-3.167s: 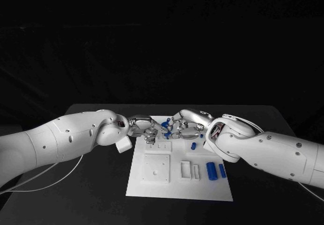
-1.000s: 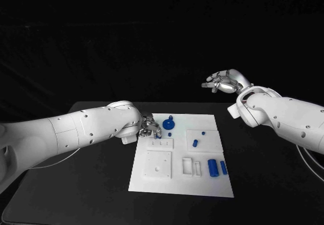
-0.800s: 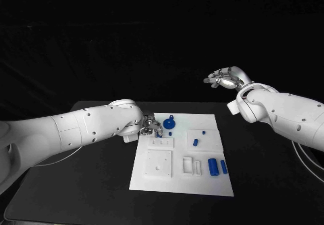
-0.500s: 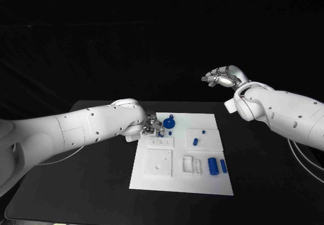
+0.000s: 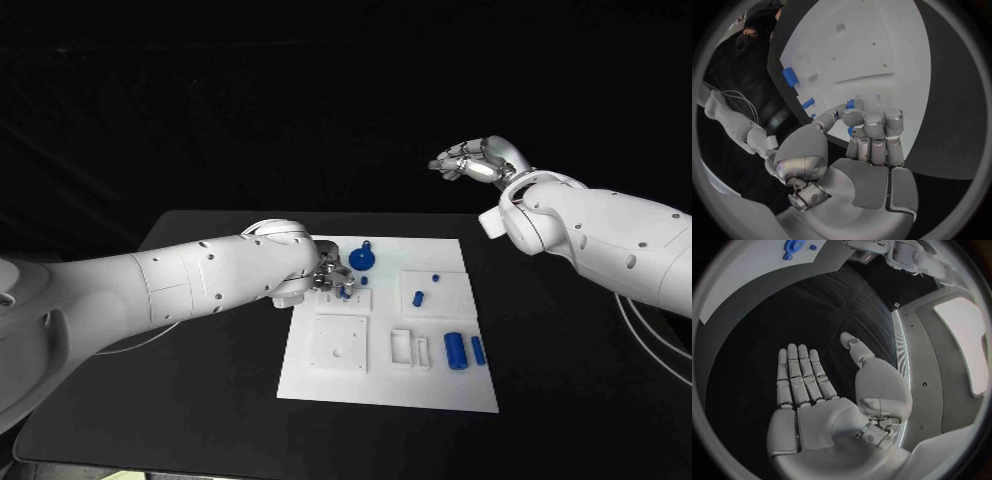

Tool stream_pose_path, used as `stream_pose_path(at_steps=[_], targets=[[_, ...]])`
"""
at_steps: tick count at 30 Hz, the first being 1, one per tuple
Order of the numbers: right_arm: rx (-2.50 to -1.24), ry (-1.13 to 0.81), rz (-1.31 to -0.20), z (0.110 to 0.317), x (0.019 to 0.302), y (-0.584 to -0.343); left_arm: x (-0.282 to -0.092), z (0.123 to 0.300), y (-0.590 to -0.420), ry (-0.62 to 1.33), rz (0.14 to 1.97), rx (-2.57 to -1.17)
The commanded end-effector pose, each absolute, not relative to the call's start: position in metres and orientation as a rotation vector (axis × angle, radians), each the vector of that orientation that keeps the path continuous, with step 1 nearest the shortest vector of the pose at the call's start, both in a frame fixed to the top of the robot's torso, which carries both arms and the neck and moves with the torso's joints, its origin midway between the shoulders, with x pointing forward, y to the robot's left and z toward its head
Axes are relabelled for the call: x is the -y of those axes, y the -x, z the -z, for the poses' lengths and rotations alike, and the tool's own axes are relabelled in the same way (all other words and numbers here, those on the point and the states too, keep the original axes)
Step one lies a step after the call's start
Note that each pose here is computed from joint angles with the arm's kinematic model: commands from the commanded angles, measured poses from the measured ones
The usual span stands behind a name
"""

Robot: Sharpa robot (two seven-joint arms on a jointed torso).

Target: Assemble the parts on the task board

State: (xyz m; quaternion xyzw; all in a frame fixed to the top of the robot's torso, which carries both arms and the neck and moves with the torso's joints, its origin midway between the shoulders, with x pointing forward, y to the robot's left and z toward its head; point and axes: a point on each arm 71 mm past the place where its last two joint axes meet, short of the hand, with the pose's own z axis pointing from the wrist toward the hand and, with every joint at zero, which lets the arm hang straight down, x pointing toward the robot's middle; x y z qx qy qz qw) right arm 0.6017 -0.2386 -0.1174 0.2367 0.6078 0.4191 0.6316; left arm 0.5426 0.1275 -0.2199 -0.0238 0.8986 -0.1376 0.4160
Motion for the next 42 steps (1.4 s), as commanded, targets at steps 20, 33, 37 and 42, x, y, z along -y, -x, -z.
stream_pose_path(at_steps=[20,33,37,42], targets=[[-1.415,-0.521,-0.992,0.117,0.231,-0.599,-0.131,0.231,-0.541,0.03,0.328,-2.219],[-1.425,-0.516,-0.995,0.117,0.229,-0.599,-0.13,0.232,-0.54,0.052,0.362,-2.236],[-1.426,-0.516,-0.996,0.117,0.229,-0.599,-0.129,0.233,-0.539,0.055,0.368,-2.244],[-1.428,-0.516,-0.994,0.117,0.23,-0.599,-0.128,0.233,-0.539,0.054,0.372,-2.246]])
